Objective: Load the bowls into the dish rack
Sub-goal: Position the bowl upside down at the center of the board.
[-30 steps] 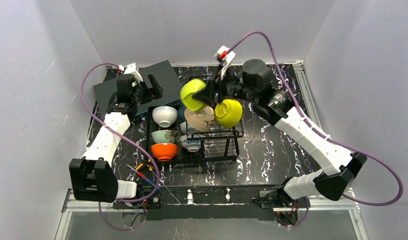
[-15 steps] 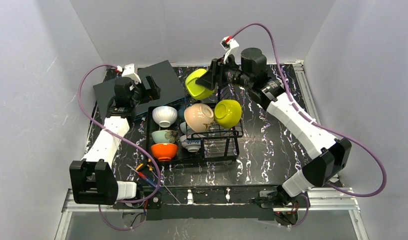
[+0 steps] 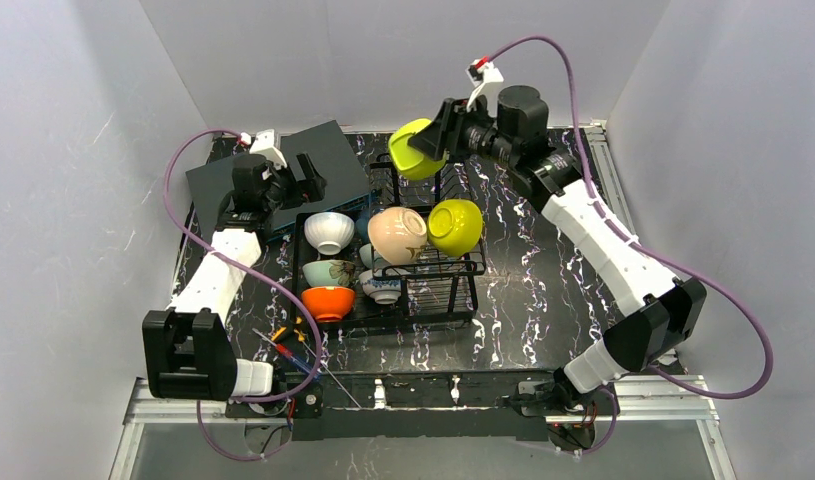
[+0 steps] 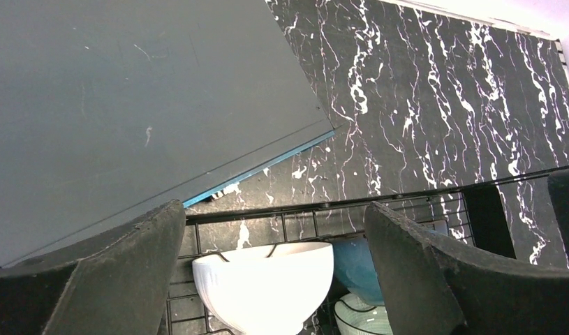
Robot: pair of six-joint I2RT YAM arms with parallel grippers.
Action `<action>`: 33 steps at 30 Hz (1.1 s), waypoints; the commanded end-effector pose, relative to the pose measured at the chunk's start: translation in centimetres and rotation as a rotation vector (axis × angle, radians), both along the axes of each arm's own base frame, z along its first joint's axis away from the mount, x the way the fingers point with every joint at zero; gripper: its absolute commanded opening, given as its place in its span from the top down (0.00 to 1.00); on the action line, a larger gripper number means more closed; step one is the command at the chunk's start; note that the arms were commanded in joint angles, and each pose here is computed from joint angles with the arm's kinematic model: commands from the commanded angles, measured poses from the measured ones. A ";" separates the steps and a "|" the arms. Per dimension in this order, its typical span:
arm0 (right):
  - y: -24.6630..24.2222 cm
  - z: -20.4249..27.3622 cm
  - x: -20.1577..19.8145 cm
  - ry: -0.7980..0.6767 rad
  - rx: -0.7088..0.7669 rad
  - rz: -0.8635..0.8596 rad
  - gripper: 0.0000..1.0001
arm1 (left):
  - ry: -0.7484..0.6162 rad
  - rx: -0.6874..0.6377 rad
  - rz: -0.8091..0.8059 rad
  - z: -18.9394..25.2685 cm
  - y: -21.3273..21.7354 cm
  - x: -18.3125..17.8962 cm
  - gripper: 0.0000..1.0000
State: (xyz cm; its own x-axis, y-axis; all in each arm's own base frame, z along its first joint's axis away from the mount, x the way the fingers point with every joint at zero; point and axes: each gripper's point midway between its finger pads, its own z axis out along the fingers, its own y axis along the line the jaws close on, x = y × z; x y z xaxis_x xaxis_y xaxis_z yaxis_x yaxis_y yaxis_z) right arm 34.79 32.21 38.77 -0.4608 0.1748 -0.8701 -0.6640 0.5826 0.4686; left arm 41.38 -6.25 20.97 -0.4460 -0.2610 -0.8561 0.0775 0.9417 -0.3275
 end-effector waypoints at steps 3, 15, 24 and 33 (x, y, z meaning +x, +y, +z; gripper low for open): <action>-3.2 2.9 2.7 -0.025 0.020 -0.167 0.99 | -0.029 -0.030 -0.039 1.3 -0.8 0.0 0.02; -4.7 -3.0 4.5 0.135 -0.046 -0.241 0.99 | -0.025 -0.037 -0.049 1.1 -1.0 -0.3 0.02; -6.0 -6.4 4.3 0.206 -0.105 -0.304 0.99 | -0.018 -0.045 -0.051 0.9 -1.1 -0.3 0.02; -6.8 -5.7 2.9 0.166 -0.108 -0.291 0.99 | -0.001 -0.052 -0.058 0.4 -1.3 -0.1 0.02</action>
